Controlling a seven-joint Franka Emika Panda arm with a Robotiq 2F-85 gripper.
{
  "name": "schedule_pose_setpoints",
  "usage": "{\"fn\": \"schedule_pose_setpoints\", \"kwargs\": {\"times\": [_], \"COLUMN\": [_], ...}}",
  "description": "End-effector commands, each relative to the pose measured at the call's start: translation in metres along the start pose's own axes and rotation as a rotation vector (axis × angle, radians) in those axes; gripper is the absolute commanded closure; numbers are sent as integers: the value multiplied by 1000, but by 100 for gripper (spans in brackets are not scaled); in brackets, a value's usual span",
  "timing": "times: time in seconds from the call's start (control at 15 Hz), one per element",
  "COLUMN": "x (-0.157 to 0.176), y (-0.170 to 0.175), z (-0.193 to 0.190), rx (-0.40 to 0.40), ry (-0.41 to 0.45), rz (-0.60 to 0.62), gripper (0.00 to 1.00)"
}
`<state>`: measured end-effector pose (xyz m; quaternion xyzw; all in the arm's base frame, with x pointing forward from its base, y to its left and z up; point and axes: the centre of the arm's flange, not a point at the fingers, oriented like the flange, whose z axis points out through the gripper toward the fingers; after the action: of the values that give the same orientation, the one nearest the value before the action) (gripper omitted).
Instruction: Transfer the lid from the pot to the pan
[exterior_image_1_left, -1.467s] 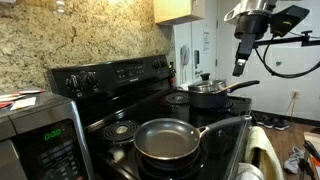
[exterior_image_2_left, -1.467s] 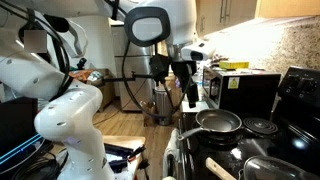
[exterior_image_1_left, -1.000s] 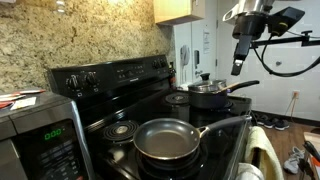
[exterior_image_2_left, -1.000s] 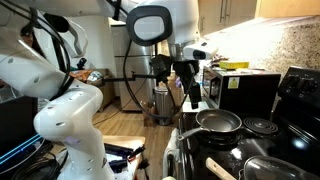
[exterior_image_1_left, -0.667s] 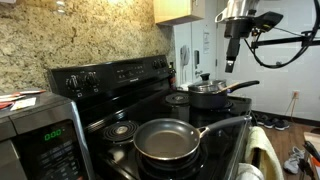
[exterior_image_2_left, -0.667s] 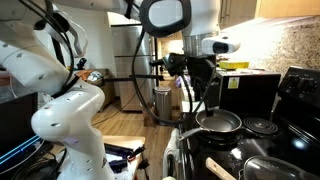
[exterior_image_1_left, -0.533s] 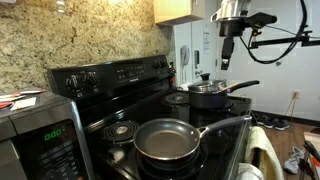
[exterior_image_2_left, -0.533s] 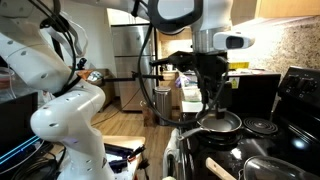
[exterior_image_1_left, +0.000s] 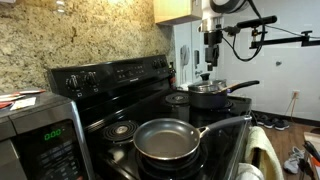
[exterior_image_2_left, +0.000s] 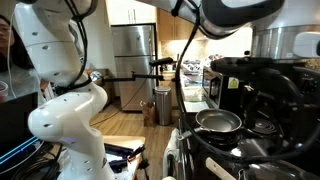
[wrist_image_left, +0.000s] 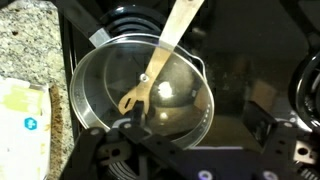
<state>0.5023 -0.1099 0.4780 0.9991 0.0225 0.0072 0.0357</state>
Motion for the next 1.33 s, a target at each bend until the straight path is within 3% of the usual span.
{"fn": "schedule_pose_setpoints", "kwargs": {"times": [0.0,0.53,1.0,1.27], "x": [46,91,85,81], "y": [31,59,75,67], "z": [9,26,39,50], "rx": [-16,-44,37,101], "ry": [-52,-158,-311,-342], "rz": [5,71,111,105], "gripper": [0,0,0,0]}}
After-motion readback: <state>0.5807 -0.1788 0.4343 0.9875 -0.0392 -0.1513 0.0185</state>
